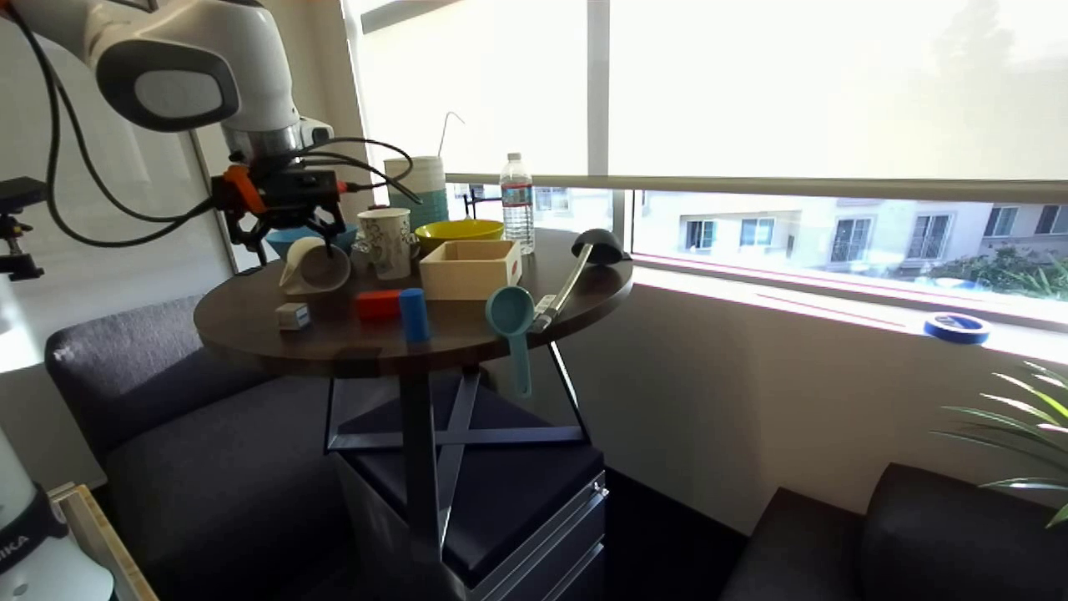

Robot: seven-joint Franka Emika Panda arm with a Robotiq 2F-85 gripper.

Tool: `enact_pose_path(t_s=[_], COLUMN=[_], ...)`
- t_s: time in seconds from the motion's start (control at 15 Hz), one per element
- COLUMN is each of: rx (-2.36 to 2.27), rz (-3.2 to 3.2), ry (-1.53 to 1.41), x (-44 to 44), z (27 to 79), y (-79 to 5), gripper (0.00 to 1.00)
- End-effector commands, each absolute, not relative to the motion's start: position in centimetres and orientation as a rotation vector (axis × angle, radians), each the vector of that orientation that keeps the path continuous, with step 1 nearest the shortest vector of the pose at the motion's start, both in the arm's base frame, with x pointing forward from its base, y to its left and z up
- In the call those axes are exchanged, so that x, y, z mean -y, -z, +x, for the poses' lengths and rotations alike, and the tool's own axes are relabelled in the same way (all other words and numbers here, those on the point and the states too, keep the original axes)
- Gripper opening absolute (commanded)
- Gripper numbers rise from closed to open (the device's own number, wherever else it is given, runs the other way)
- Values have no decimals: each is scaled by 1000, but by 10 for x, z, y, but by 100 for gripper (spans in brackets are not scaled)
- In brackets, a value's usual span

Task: Flip the mug over on the table

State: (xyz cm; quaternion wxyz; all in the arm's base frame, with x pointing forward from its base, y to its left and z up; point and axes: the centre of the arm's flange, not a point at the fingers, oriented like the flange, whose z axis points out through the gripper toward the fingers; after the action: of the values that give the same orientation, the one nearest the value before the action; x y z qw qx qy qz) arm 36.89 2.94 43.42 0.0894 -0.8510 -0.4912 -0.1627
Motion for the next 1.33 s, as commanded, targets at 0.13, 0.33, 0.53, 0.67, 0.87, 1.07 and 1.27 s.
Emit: enact_pose_path(t_s=[0.13, 0.33, 0.53, 0.67, 0.87, 1.07, 1.27], rx=[1789, 1906, 1968, 1980, 1980, 1980, 1980], rz=[-2414, -2375, -2366, -2369, -2378, -2386, -2378], ry=[394, 395, 423, 454, 476, 477, 463], x=[-81, -98, -108, -113, -118, -119, -120], z=[377, 389, 402, 411, 424, 435, 442], y=[-468, -468, -465, -461, -450, -442, -435], gripper=[100, 100, 100, 100, 100, 100, 100])
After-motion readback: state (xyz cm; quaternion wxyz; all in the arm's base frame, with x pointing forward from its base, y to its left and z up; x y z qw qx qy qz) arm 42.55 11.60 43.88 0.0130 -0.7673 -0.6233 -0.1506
